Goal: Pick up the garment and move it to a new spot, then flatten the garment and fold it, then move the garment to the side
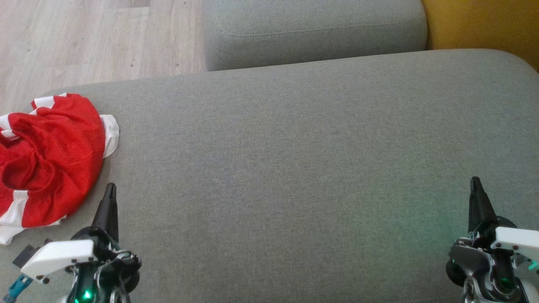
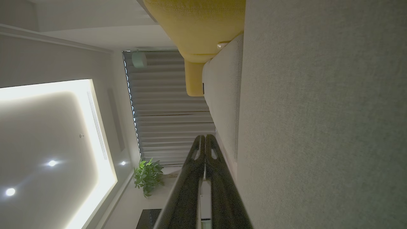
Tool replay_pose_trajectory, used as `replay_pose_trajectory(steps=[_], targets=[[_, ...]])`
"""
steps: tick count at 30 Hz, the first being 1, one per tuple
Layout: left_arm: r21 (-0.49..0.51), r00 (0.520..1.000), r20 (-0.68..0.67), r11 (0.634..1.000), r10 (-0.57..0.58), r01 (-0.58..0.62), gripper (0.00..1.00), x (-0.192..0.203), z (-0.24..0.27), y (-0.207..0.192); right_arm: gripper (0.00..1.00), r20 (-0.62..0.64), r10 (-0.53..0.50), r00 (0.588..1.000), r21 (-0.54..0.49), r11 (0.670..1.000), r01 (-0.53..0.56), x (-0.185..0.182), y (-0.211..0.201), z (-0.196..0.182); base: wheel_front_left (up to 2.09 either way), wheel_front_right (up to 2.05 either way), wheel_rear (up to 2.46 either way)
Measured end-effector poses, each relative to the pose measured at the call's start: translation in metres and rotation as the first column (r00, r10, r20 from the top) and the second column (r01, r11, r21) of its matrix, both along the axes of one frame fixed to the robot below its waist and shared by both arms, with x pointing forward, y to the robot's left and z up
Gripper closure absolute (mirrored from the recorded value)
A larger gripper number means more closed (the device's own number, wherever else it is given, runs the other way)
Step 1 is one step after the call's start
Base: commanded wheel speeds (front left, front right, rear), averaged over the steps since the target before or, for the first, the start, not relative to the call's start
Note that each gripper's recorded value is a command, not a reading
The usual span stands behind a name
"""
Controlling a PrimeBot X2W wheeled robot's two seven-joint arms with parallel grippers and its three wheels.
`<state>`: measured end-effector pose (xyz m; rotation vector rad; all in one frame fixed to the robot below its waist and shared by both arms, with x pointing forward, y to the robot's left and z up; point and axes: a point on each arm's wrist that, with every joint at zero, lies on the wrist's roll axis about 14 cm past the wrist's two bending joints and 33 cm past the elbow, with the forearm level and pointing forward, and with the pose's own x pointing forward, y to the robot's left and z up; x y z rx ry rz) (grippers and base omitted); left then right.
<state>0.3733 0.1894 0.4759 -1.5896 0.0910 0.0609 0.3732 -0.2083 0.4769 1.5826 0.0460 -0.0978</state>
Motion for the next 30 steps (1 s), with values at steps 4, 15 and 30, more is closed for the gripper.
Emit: replay_pose_trajectory(steps=[4, 15, 30], targets=[[0.0, 1.0, 0.0, 1.0, 0.0, 0.0, 1.0, 0.0, 0.0, 0.0, 1.0, 0.0, 0.0, 1.0, 0.0, 1.0, 0.0, 0.0, 0.0, 0.0, 0.0, 0.0, 0.0], [0.0, 1.0, 0.0, 1.0, 0.0, 0.0, 1.0, 0.0, 0.0, 0.0, 1.0, 0.0, 0.0, 1.0, 0.0, 1.0, 0.0, 0.0, 0.0, 0.0, 0.0, 0.0, 0.0], [0.0, 1.0, 0.0, 1.0, 0.0, 0.0, 1.0, 0.0, 0.0, 0.0, 1.0, 0.0, 0.0, 1.0, 0.0, 1.0, 0.0, 0.0, 0.0, 0.0, 0.0, 0.0, 0.0]])
